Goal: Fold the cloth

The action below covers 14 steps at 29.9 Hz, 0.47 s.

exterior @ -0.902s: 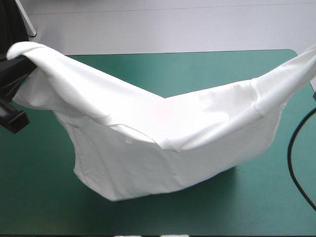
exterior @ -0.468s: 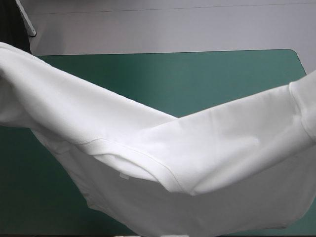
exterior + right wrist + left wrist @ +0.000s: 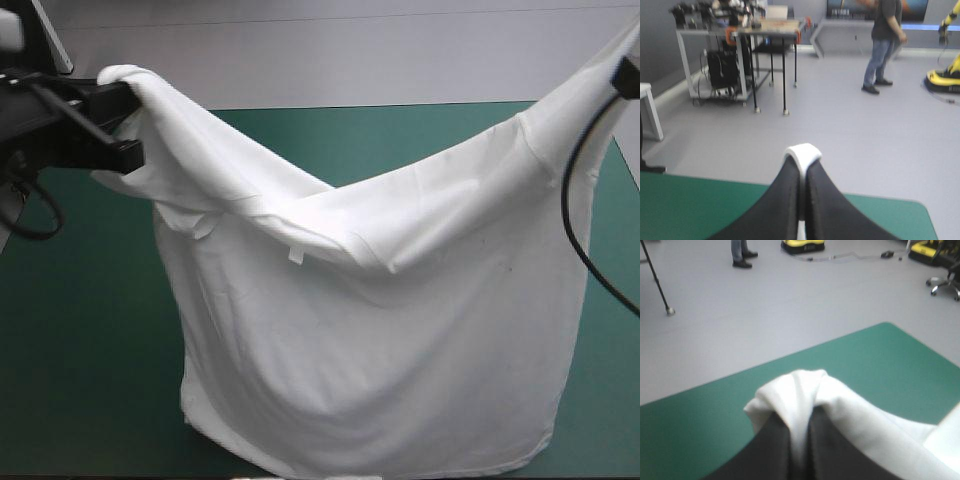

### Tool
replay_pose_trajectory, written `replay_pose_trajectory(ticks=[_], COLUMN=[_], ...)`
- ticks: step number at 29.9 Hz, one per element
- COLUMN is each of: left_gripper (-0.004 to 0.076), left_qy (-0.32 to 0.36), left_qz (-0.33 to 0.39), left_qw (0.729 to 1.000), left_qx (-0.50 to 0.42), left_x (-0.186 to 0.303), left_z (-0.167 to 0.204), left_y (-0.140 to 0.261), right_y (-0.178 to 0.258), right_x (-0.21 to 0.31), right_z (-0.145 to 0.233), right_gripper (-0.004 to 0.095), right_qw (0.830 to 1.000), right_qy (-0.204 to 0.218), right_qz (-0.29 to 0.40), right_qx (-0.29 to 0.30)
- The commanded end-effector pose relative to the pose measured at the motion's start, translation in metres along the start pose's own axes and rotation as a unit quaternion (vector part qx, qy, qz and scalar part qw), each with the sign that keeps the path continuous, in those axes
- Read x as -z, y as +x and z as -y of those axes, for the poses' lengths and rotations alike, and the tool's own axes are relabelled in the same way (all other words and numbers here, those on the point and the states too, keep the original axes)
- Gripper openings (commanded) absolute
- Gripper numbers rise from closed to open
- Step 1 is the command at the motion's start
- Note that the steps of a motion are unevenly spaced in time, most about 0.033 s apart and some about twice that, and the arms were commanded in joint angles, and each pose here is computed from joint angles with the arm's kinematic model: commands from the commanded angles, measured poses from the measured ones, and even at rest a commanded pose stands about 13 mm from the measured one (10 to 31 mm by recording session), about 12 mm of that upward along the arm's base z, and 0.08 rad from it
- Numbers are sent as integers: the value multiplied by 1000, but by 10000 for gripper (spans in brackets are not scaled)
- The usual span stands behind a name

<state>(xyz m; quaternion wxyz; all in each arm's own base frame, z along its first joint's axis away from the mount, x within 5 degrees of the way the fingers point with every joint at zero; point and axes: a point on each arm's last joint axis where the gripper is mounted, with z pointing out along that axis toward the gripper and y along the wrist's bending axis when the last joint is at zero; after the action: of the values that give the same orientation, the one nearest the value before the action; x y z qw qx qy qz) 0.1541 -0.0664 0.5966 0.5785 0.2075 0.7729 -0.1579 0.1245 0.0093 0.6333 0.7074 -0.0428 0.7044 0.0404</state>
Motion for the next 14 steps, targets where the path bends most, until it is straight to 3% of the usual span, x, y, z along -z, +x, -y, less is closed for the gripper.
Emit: replay_pose_trajectory(ticks=[1, 6, 14], left_gripper=[-9, -9, -9], left_qy=[-3, -26, -38], left_qz=[-35, -69, -69], left_qw=[999, 997, 997], left_qx=[-2, -11, -4], left_x=[-26, -85, -184], left_z=[-7, -26, -54], left_y=[3, 9, 26], right_y=[14, 53, 104], right_x=[-47, -123, -209], right_z=[9, 17, 30], right_gripper=[-15, -15, -15], right_qw=[1000, 993, 986], right_qy=[7, -12, -17], right_qz=[-23, -111, -165], right_qx=[-7, -23, -24])
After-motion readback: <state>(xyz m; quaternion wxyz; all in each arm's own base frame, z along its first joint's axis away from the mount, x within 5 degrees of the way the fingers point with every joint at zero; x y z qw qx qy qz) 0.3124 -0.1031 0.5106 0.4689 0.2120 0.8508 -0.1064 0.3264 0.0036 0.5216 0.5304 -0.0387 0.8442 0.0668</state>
